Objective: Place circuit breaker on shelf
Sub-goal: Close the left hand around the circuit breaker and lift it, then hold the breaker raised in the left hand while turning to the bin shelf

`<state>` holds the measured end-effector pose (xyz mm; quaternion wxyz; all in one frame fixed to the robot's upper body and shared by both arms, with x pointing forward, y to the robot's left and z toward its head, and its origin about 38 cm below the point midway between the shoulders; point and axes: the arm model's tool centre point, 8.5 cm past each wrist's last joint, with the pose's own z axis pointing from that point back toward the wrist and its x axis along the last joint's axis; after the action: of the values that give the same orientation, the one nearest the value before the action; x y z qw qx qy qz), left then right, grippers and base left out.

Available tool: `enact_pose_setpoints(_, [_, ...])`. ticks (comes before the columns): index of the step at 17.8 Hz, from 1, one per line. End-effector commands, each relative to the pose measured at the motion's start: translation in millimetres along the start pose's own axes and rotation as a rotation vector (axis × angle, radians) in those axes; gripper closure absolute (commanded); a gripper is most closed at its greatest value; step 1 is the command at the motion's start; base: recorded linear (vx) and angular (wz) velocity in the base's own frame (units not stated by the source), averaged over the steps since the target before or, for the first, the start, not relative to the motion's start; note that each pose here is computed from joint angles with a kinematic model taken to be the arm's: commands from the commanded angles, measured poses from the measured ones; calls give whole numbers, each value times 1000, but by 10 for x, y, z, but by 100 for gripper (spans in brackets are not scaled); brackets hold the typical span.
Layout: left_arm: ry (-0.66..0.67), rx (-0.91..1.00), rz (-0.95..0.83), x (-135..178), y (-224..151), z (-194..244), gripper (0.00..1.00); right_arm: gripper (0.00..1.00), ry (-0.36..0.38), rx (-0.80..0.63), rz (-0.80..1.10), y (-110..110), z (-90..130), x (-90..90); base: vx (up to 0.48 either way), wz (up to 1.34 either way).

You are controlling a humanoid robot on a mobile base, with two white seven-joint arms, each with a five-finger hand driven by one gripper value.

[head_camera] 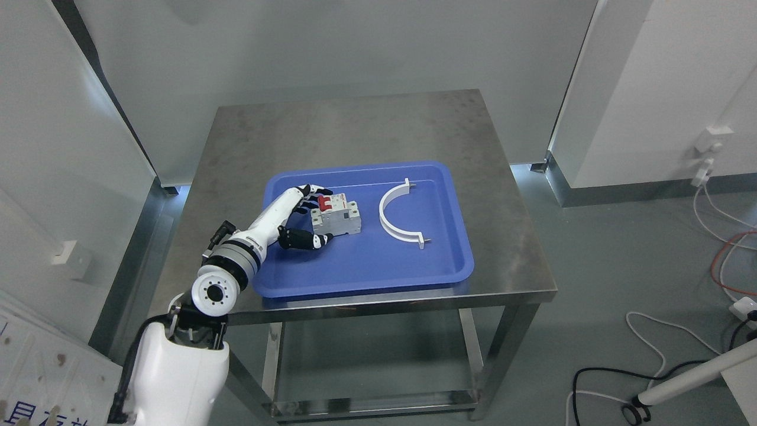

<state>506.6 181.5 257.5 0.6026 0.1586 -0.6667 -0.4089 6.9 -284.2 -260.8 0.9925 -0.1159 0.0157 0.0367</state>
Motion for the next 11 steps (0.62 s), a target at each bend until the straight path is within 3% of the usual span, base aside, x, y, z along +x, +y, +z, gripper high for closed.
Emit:
enact_pose_setpoints(1, [-27,14,30,-27,-31,-40,70,0,-106,-17,8,-99,-5,105,0,0])
enact_pose_setpoints(4, [-64,57,31,-88,112,11,83,0,-106,-17,8,-99,-5,105,0,0])
enact_pose_setpoints(7, [-192,249,53,-89,541,163,81,0,-106,-19,8,-100,-5,105,0,0])
enact_pose_setpoints(11, [-367,529,216,-68,945,448,79,0,-106,-19,8,-100,-5,105,4,-17])
